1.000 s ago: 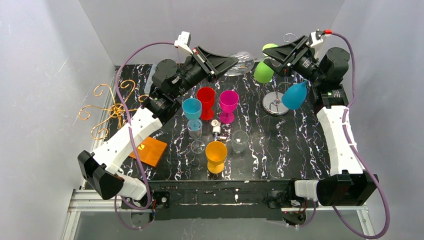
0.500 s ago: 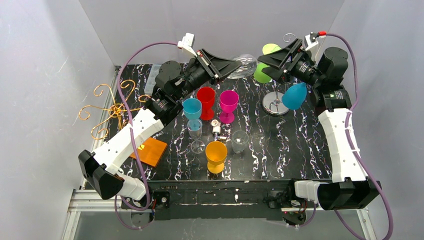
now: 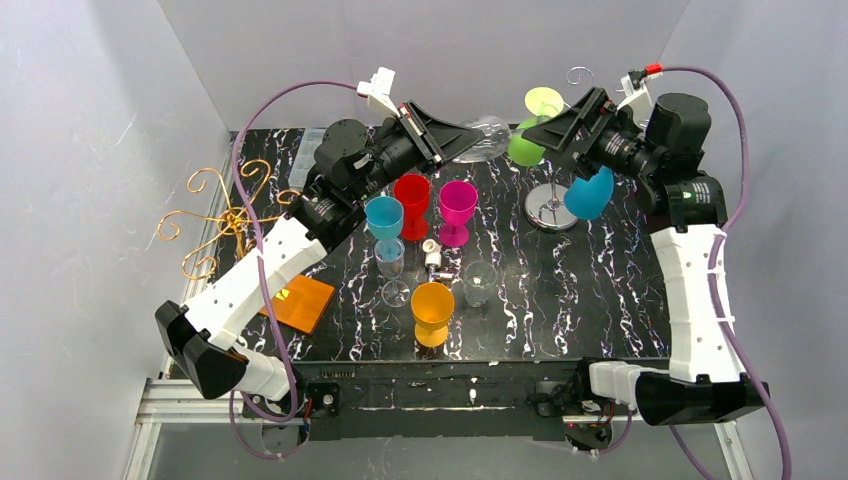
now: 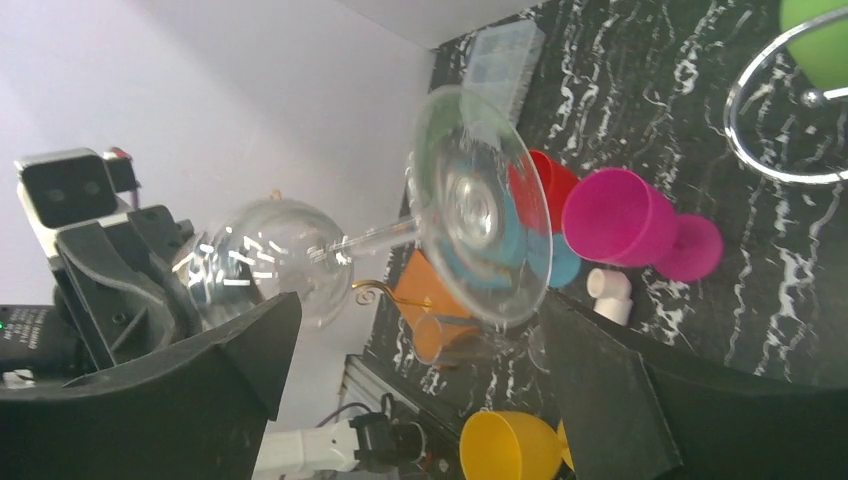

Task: Take the wine glass off the wine glass rack
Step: Place the wine glass at the center of the board, then pick up the wine glass from the wine rack.

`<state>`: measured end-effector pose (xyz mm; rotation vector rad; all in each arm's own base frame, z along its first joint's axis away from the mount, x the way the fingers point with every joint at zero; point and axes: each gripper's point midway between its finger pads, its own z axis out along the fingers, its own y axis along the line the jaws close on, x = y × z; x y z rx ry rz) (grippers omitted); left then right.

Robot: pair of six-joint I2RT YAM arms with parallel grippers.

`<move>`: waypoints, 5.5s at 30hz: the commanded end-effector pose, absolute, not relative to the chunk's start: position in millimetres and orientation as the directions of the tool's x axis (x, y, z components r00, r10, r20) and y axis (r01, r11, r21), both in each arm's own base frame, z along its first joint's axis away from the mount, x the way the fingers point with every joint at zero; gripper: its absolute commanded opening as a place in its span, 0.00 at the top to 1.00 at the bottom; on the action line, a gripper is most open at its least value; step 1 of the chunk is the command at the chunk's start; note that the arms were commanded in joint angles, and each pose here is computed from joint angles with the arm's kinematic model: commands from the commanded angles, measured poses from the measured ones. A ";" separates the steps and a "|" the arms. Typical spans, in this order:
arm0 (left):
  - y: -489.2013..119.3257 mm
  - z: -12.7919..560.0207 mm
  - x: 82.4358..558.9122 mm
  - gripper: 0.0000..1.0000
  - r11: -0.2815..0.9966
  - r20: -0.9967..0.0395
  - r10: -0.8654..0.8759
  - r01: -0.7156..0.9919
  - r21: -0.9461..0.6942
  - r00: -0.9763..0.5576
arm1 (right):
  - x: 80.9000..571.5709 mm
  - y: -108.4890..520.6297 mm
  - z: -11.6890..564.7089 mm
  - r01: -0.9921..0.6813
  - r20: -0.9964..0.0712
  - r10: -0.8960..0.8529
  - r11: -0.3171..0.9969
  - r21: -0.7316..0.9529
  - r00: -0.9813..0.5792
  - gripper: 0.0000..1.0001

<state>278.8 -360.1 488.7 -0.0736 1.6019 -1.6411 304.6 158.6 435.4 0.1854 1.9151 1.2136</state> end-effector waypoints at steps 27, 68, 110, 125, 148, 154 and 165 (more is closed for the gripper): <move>-344.6 410.9 139.0 1.00 0.435 -0.719 0.126 0.690 -0.579 -0.683 | 299.9 104.4 473.5 -0.207 -0.782 0.450 0.795 0.571 -0.431 0.02; -400.8 199.6 102.8 1.00 0.548 -0.511 0.668 0.822 -0.154 -0.541 | 318.6 60.0 467.4 0.010 -0.824 0.462 0.874 0.486 -0.327 0.02; -409.3 208.3 109.0 0.53 0.555 -0.521 0.673 0.824 -0.115 -0.526 | 316.2 58.6 462.1 0.006 -0.836 0.431 0.890 0.456 -0.340 0.02; -412.7 262.0 100.2 0.29 0.513 -0.614 0.601 0.836 -0.194 -0.511 | 310.8 46.3 459.4 0.066 -0.844 0.415 0.906 0.419 -0.339 0.02; -315.0 346.5 156.8 0.02 0.611 -0.736 0.336 0.731 -0.304 -0.587 | 314.6 -9.9 401.1 0.333 -0.837 0.284 0.934 0.131 -0.468 0.02; -302.8 347.1 165.5 0.02 0.607 -0.741 0.305 0.722 -0.332 -0.598 | 332.8 -7.0 389.5 0.327 -0.824 0.279 0.937 0.123 -0.492 0.01; -297.5 345.3 172.2 0.02 0.599 -0.735 0.281 0.711 -0.368 -0.617 | 354.5 -15.6 377.5 0.347 -0.809 0.296 0.930 0.123 -0.507 0.02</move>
